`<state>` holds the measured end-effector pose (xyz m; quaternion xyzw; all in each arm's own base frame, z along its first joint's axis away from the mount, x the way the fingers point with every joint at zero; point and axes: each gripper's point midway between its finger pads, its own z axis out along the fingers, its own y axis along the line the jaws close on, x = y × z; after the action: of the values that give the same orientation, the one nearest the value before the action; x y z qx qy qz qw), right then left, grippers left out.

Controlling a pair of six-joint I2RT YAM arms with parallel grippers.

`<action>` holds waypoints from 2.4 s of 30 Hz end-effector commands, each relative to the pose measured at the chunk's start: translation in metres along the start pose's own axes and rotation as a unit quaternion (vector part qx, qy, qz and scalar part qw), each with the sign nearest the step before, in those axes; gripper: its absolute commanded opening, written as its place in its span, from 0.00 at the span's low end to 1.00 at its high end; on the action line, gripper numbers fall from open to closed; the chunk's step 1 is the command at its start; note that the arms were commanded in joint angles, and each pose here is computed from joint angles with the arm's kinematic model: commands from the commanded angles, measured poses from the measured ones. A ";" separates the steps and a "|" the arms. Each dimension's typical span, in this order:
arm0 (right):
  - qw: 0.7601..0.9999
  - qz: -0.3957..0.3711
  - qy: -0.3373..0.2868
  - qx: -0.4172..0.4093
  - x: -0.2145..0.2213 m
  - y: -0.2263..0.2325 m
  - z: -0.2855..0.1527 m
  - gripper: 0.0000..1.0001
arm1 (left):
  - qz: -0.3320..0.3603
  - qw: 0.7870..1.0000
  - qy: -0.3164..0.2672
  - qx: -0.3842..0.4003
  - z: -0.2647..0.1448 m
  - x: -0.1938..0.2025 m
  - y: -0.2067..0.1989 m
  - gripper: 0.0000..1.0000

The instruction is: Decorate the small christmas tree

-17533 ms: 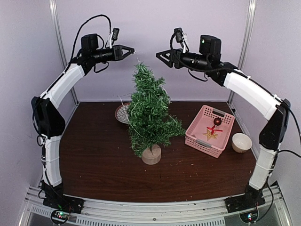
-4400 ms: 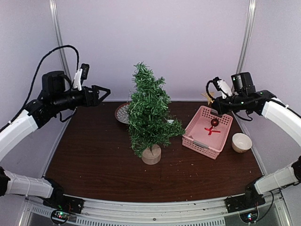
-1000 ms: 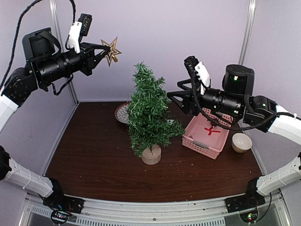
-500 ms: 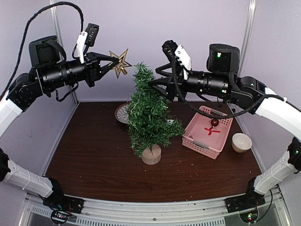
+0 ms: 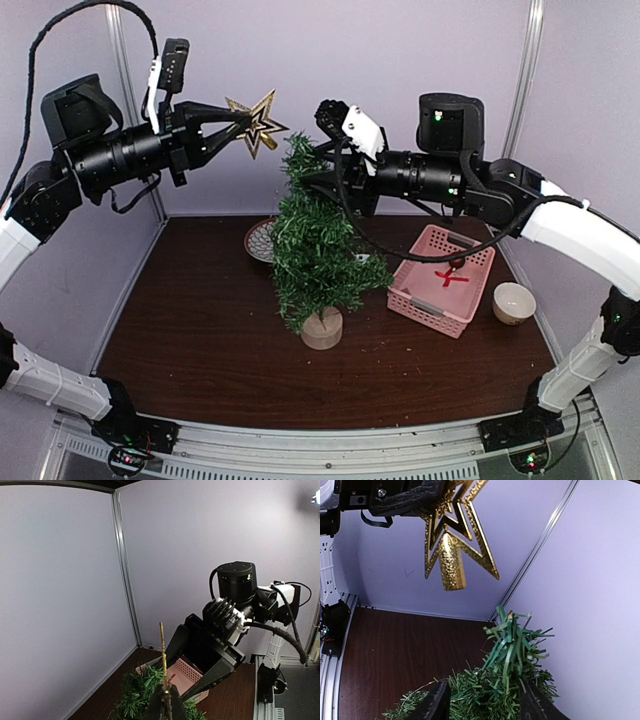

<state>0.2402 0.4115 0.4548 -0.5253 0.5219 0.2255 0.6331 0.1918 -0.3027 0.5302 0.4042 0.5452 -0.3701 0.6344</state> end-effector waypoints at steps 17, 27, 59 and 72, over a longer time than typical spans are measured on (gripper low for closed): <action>0.997 -0.037 -0.037 0.054 -0.021 -0.024 0.013 0.44 | 0.112 0.992 -0.057 0.025 0.012 -0.021 -0.016 0.00; 0.997 -0.035 -0.040 0.052 -0.024 -0.025 0.019 0.23 | 0.150 0.987 -0.061 0.014 0.019 -0.023 -0.020 0.00; 0.997 -0.029 -0.050 0.060 -0.026 -0.027 0.022 0.10 | 0.149 0.987 -0.050 -0.039 0.027 -0.010 -0.004 0.00; 0.997 -0.029 -0.053 0.058 -0.025 -0.026 0.022 0.07 | 0.137 0.989 -0.036 -0.048 0.037 0.004 0.001 0.00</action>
<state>0.2646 0.4305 0.4675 -0.5072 0.4995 0.1929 0.6753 0.2039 -0.3329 0.5237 0.4467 0.4823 -0.2631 0.7061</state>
